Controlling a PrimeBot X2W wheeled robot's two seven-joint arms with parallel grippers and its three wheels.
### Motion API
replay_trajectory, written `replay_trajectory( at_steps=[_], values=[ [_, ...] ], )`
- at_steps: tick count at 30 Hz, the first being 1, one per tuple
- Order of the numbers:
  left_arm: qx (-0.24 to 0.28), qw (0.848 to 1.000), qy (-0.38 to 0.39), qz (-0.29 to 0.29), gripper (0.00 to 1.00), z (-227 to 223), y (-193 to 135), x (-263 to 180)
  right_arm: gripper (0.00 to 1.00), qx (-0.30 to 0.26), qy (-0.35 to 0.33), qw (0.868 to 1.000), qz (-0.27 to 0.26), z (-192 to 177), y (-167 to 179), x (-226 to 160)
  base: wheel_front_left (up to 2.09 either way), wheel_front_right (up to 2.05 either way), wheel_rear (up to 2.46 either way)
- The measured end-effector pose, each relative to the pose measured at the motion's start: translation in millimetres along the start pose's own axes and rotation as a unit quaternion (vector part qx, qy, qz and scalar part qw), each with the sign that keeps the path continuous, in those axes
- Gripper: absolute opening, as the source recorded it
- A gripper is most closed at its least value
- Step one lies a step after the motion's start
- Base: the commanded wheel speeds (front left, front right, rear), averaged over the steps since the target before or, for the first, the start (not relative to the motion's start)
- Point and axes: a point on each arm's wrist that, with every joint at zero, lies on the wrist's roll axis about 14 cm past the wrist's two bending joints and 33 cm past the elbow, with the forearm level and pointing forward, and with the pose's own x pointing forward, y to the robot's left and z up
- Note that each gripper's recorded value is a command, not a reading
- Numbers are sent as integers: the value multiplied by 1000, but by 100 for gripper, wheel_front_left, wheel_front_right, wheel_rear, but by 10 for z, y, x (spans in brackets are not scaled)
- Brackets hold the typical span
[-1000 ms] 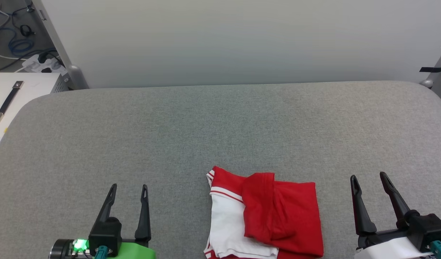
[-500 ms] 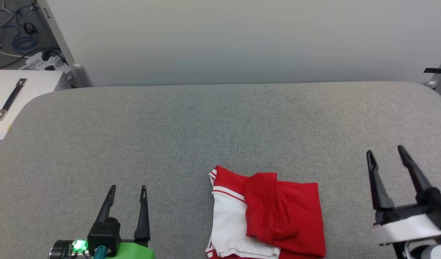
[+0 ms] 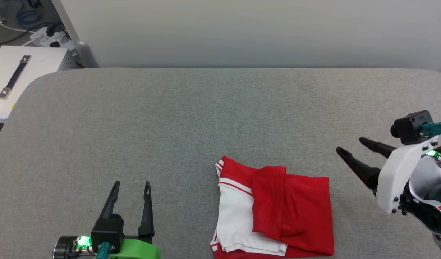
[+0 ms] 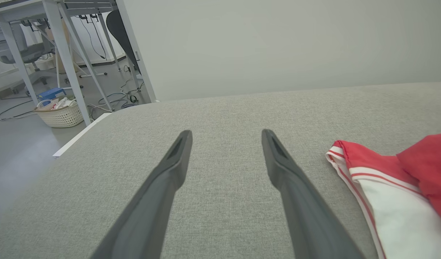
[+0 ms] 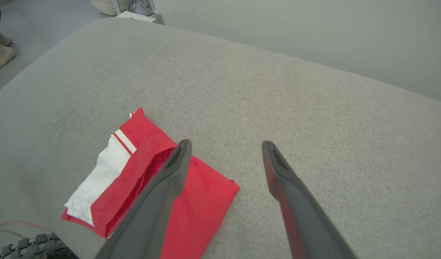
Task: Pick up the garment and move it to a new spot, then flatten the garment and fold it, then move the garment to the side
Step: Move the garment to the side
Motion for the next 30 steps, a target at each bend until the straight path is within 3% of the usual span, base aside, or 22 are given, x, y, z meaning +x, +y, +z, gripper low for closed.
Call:
replay_trajectory(
  at_steps=[5,11,22,30],
  values=[
    [2,1000,2,2,100,-13,10,55,100,50,143,987,49,-495,94,26,0,0,0],
    [2,1000,7,5,100,-46,21,114,100,87,247,962,76,-950,140,51,0,0,0],
    [6,1000,21,9,100,-148,33,264,100,161,324,925,118,-1549,407,281,0,0,0],
    [7,999,34,11,100,-233,38,295,100,174,335,916,135,-1709,513,401,0,0,0]
  ],
)
